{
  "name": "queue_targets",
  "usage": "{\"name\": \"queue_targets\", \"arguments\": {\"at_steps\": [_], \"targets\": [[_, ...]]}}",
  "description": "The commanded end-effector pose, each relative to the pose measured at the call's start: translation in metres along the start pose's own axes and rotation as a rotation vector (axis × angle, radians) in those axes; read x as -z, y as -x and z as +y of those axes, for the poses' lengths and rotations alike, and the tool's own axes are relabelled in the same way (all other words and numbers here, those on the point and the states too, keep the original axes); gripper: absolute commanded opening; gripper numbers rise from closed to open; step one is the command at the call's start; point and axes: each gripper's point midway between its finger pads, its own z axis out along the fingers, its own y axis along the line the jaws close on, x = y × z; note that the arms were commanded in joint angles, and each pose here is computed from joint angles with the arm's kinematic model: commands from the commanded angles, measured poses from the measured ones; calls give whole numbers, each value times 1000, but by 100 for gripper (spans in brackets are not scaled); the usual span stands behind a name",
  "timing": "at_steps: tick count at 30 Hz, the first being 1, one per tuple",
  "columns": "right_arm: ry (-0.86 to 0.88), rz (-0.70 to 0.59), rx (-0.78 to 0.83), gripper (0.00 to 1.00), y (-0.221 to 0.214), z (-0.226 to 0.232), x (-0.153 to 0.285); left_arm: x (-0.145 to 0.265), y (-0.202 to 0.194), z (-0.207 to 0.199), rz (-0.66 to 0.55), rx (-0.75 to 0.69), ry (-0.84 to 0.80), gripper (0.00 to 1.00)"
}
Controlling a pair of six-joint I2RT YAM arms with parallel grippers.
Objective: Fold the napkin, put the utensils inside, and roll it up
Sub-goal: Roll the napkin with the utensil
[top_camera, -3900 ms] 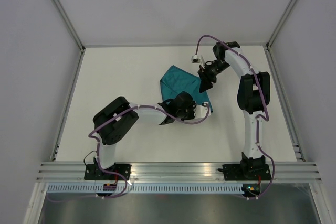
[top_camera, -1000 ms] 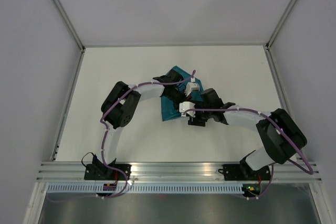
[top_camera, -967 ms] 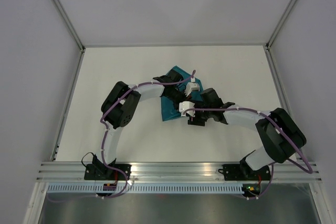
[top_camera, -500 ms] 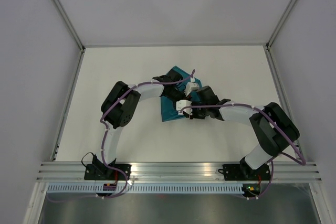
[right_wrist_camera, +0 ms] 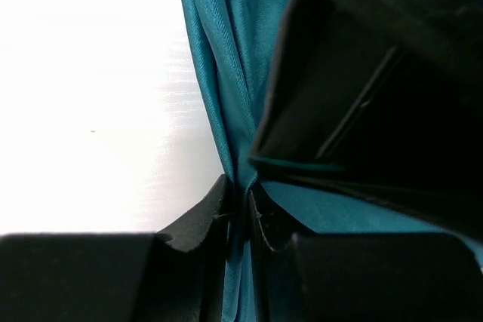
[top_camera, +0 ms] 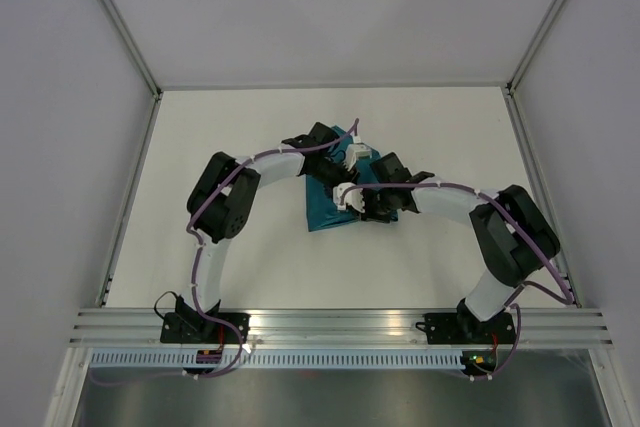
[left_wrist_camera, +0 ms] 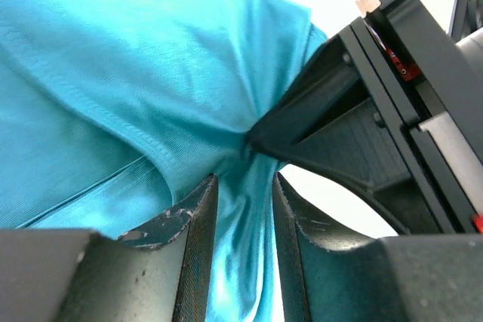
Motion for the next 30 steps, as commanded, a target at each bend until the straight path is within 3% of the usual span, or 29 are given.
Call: {"name": "queue_targets", "arguments": {"at_steps": [1, 8, 12, 14, 16, 24, 26, 30], "targets": [[109, -37, -45, 20, 8, 11, 3, 35, 58, -11, -147, -51, 29, 40], [206, -65, -107, 18, 10, 5, 10, 67, 78, -4, -258, -26, 67, 40], [317, -70, -178, 17, 5, 10, 15, 83, 77, 8, -308, -11, 176, 39], [344, -99, -194, 17, 7, 2, 17, 103, 94, 8, -409, -37, 250, 38], [391, -94, -228, 17, 5, 5, 22, 109, 86, 11, -446, -10, 294, 38], [550, -103, -326, 17, -2, 2, 23, 155, 91, -9, -633, -165, 492, 36], [560, -101, -337, 17, -6, -2, 20, 153, 82, -12, -624, -189, 530, 36], [565, -90, -359, 16, -10, -3, 15, 141, 72, -25, -544, -371, 636, 36]]}}
